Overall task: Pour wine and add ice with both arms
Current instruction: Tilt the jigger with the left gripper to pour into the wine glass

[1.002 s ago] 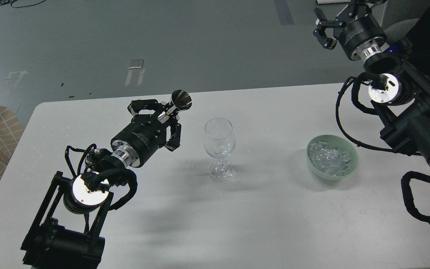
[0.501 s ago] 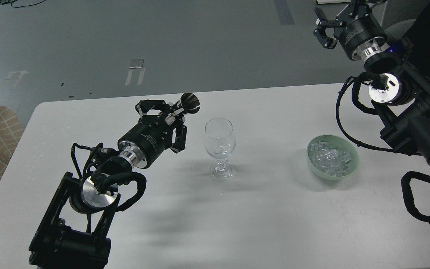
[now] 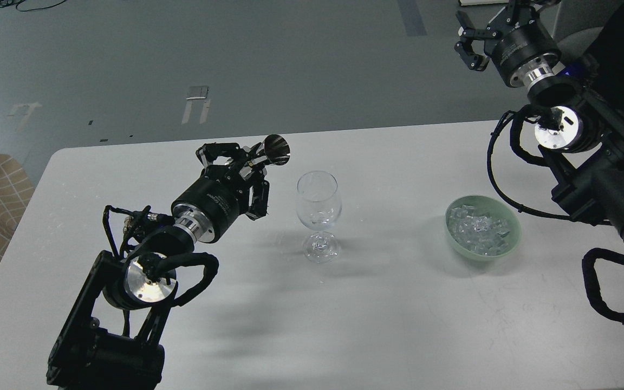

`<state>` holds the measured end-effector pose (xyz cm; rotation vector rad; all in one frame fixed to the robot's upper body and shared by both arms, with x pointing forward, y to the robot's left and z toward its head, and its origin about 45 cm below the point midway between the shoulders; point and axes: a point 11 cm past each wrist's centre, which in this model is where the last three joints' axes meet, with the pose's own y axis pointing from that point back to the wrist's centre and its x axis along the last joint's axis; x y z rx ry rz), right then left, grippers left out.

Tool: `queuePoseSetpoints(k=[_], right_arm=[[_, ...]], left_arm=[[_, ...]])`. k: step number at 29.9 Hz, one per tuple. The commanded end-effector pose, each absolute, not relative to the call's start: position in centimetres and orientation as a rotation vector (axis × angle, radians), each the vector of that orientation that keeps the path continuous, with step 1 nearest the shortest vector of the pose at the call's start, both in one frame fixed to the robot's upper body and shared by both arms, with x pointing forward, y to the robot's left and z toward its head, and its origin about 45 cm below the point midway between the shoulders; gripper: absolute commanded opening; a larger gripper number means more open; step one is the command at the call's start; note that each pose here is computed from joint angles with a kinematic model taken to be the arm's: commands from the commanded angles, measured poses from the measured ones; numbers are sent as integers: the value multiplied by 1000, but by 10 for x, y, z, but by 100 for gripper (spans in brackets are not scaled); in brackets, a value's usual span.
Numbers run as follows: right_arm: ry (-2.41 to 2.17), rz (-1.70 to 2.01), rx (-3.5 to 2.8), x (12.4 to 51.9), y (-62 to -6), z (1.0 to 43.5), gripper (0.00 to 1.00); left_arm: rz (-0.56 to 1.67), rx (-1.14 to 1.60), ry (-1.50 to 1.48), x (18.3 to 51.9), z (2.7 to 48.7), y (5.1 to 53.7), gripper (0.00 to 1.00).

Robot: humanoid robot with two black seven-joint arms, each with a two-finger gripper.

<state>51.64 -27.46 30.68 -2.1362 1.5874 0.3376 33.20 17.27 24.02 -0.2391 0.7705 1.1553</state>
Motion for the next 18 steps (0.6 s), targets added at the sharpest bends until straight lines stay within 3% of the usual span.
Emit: queuePoseSetpoints(k=[1,18], right_arm=[[1589,336,-2136,516,-275,307,100],[1587,336,-2136,516,-275,307,100]], left_arm=[[1124,-243,771,331,244,161,0],[1147,-179,670,330,241,158,0]])
